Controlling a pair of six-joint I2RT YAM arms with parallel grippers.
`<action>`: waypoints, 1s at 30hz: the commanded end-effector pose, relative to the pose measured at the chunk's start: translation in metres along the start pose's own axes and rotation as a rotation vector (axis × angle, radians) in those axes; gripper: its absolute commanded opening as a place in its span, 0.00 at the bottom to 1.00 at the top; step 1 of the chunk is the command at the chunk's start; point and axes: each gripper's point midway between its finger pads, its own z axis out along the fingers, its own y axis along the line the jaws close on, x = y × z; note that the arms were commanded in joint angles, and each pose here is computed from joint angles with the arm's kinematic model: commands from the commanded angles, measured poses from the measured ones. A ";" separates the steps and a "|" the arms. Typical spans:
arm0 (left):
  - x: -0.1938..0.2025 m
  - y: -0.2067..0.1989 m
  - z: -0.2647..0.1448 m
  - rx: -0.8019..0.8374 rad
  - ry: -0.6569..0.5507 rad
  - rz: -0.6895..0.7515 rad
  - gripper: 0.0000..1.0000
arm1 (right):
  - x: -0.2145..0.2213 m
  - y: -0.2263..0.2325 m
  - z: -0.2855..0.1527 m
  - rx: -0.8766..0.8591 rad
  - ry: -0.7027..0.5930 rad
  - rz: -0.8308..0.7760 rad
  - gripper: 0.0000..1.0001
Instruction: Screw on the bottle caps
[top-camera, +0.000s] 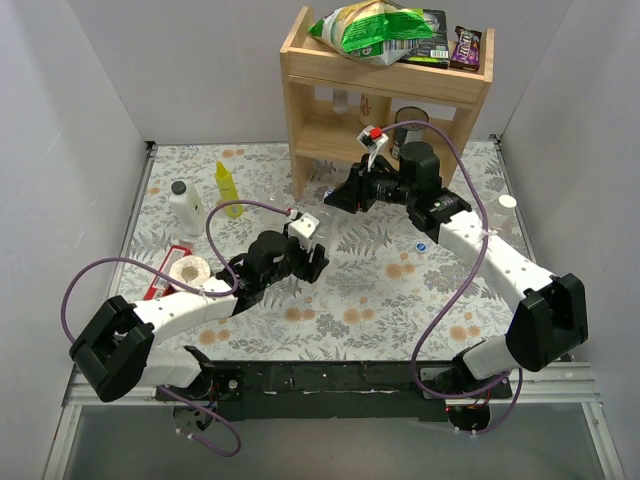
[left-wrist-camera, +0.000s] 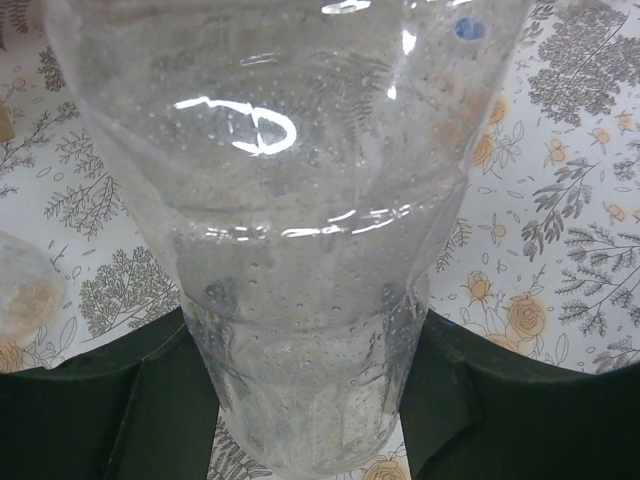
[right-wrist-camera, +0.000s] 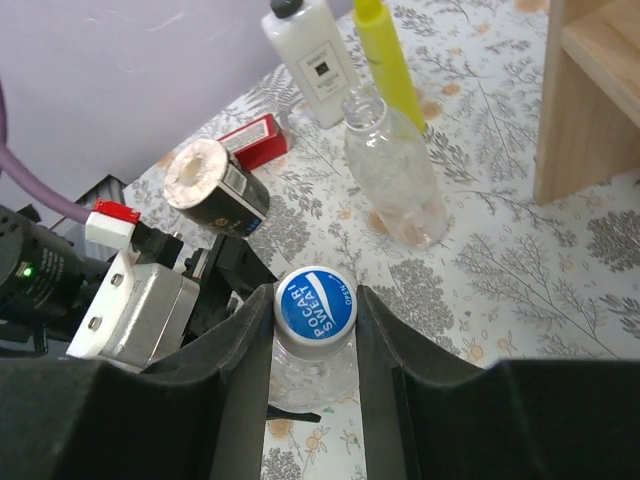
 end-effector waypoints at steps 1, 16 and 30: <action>-0.019 0.005 0.002 -0.053 -0.060 0.010 0.00 | -0.009 -0.021 -0.005 0.174 -0.019 -0.095 0.01; 0.004 0.040 0.031 -0.281 0.112 0.006 0.00 | 0.021 -0.056 -0.004 0.422 0.044 0.145 0.01; 0.042 -0.017 -0.007 0.151 0.174 0.049 0.98 | 0.006 -0.066 -0.056 0.366 0.017 -0.481 0.01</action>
